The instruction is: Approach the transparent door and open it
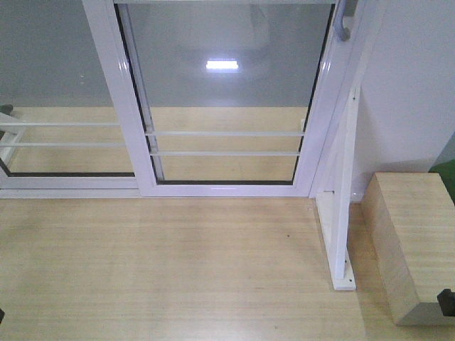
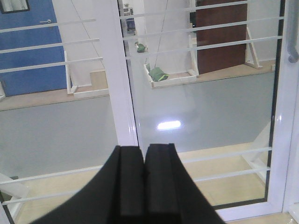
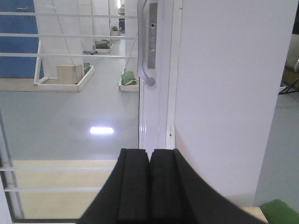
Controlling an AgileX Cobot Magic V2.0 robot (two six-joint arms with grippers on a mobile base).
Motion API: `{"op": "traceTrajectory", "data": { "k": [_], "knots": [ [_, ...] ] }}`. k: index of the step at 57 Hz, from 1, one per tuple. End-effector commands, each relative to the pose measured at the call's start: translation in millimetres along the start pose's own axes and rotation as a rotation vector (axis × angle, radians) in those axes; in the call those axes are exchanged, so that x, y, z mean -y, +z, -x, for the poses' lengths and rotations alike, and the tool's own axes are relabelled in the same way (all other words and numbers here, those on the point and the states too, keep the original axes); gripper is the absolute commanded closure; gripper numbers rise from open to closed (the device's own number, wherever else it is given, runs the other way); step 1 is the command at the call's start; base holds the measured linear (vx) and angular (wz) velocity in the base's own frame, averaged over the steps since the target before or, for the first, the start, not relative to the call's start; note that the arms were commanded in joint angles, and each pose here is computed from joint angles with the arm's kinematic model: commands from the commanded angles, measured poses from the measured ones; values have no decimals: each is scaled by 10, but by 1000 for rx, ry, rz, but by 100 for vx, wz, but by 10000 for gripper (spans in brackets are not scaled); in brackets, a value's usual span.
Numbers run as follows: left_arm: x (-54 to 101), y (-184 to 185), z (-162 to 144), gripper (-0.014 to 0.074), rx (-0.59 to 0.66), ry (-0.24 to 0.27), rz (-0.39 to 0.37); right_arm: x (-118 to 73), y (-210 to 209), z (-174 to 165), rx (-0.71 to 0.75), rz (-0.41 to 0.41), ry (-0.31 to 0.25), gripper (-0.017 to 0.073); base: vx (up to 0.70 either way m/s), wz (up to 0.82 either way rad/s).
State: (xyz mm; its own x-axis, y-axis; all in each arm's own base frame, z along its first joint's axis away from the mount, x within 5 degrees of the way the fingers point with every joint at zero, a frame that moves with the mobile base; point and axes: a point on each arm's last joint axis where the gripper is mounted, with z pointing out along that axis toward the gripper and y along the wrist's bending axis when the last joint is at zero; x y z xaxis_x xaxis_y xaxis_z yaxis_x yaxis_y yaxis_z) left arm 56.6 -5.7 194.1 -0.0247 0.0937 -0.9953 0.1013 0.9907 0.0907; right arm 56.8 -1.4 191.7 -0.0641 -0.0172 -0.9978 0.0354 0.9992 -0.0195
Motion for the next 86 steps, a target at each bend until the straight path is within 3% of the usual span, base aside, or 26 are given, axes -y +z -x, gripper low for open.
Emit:
{"op": "traceTrajectory", "data": {
  "k": [1,44,86],
  "knots": [
    [-3,-6,31,600,82,-6,6,15,-13,69,94,-20,-12,561,45,5],
    [-3,-6,31,600,82,-6,6,15,-13,69,94,-20,-12,561,33,-3],
    [-6,10,21,600,60,-6,11,16,25,49,47,-19,-11,561,11,-1]
  ]
}}
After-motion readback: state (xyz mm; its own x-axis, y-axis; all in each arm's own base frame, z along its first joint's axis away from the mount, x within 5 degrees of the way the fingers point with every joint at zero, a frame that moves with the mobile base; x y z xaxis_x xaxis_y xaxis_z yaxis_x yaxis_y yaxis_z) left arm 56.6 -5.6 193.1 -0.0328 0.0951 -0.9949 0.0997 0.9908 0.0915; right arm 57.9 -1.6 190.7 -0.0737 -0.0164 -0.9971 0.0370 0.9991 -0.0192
